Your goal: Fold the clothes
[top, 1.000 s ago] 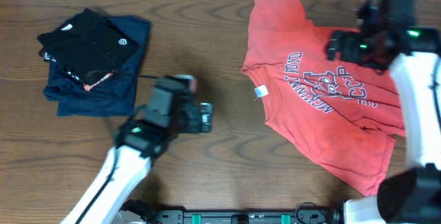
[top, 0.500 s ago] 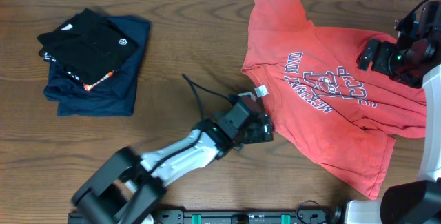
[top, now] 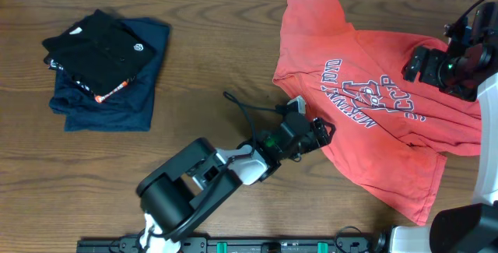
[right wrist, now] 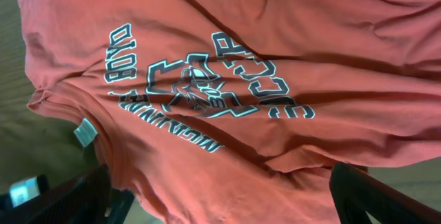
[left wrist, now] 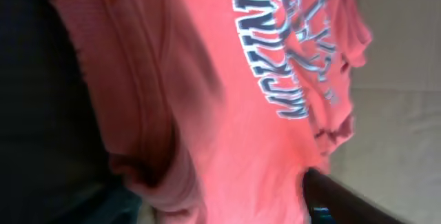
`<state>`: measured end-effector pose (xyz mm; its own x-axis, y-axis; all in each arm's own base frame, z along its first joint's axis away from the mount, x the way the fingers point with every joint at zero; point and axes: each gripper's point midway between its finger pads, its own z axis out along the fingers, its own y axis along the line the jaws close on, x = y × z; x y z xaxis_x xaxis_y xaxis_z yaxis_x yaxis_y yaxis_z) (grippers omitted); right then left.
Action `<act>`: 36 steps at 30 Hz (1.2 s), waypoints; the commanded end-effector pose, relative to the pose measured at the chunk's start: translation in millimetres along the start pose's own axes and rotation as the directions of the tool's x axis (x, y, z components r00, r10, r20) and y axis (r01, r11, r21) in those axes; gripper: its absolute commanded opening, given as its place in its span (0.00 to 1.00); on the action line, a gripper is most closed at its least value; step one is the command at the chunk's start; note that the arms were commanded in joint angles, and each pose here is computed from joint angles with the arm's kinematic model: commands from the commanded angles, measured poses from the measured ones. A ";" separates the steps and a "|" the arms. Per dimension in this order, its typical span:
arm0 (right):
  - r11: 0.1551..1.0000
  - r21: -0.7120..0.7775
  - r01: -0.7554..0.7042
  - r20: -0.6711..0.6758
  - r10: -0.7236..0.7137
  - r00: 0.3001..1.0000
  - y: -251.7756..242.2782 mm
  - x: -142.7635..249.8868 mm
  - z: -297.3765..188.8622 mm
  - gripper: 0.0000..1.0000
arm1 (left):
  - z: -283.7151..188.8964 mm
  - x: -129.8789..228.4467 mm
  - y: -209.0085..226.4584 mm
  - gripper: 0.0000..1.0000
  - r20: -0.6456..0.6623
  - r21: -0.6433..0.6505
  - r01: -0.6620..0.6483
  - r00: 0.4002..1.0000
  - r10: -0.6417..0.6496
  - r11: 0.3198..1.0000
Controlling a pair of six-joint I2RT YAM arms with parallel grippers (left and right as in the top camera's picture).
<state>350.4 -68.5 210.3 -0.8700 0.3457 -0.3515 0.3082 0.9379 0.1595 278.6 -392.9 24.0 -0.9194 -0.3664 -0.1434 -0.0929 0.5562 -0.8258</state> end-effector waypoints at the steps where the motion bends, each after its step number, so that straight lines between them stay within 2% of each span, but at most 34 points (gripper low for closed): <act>1: 1.000 -0.001 0.010 0.024 -0.010 1.000 -0.9 -3.4 -9.1 0.99 | 8.2 0.2 50.2 0.37 0.024 -0.128 0.062 0.998 -0.059 0.990; 3: 1.000 -0.001 0.010 0.021 -0.010 1.000 -0.9 -2.7 -9.1 0.99 | 6.8 -9.2 49.1 0.08 0.040 -0.121 0.024 0.999 -0.020 0.992; 4: 1.000 -0.001 0.010 0.021 -0.010 1.000 -1.0 -2.6 -9.1 0.99 | 5.5 -14.6 49.4 0.06 0.048 -0.121 0.013 0.999 -0.008 0.993; 10: 1.000 0.000 0.010 0.019 -0.010 1.000 -1.1 -2.3 -9.1 0.99 | -12.8 -60.5 46.0 0.06 0.098 -0.111 -0.057 0.993 0.068 0.992; 16: 1.000 0.000 0.010 0.018 -0.010 1.000 -1.1 -1.8 -9.0 0.99 | -71.7 -153.0 46.5 0.06 0.249 -0.175 -0.190 0.941 0.231 0.966; 20: 1.000 0.000 0.015 0.017 -0.015 1.000 -1.1 -1.7 -9.0 0.99 | -133.2 -221.5 70.4 0.06 0.392 -0.235 -0.095 0.902 0.184 0.967; 23: 1.000 0.000 0.017 0.015 -0.017 1.000 -1.2 -1.1 -8.5 0.99 | -167.9 -249.1 97.6 0.07 0.444 -0.283 -0.025 0.883 0.154 0.959; 24: 1.000 0.000 0.017 0.014 -0.017 1.000 -1.3 -0.8 -8.3 0.99 | -175.5 -253.4 106.0 0.22 0.445 -0.291 -0.009 0.884 0.144 0.957; 25: 1.000 0.000 0.017 0.013 -0.017 1.000 -1.2 -0.7 -8.2 0.99 | -180.5 -254.0 112.3 0.54 0.426 -0.287 -0.007 0.895 0.134 0.958; 26: 1.000 0.001 0.017 0.013 -0.017 1.000 -1.4 -0.5 -8.2 0.99 | -181.8 -250.6 115.4 1.00 0.394 -0.270 -0.010 0.911 0.120 0.963; 28: 1.000 0.001 0.016 0.009 -0.016 1.000 -1.5 0.5 -8.2 0.99 | -178.7 -229.5 118.7 0.98 0.277 -0.216 -0.010 0.958 0.071 0.976; 30: 1.000 0.002 0.020 -0.001 -0.020 1.000 -1.8 2.9 -8.1 0.99 | -176.4 -199.9 129.7 0.98 0.155 -0.211 0.055 0.988 -0.022 0.976; 32: 1.000 0.004 0.022 -0.017 -0.021 1.000 -2.3 6.8 -8.0 0.99 | -178.8 -166.0 149.5 0.98 0.052 -0.286 0.136 0.991 -0.127 0.949; 36: 1.000 0.006 0.024 -0.055 -0.023 0.998 -3.9 16.6 -3.5 0.99 | -192.5 -117.1 175.4 0.98 -0.093 -0.422 0.157 0.972 -0.215 0.893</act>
<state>337.3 -65.2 205.3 -0.8938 0.3344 -0.2990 0.3020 0.9414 0.1501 328.8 -106.8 19.9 -0.8752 -0.4838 0.0015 -0.3983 0.7187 -0.5699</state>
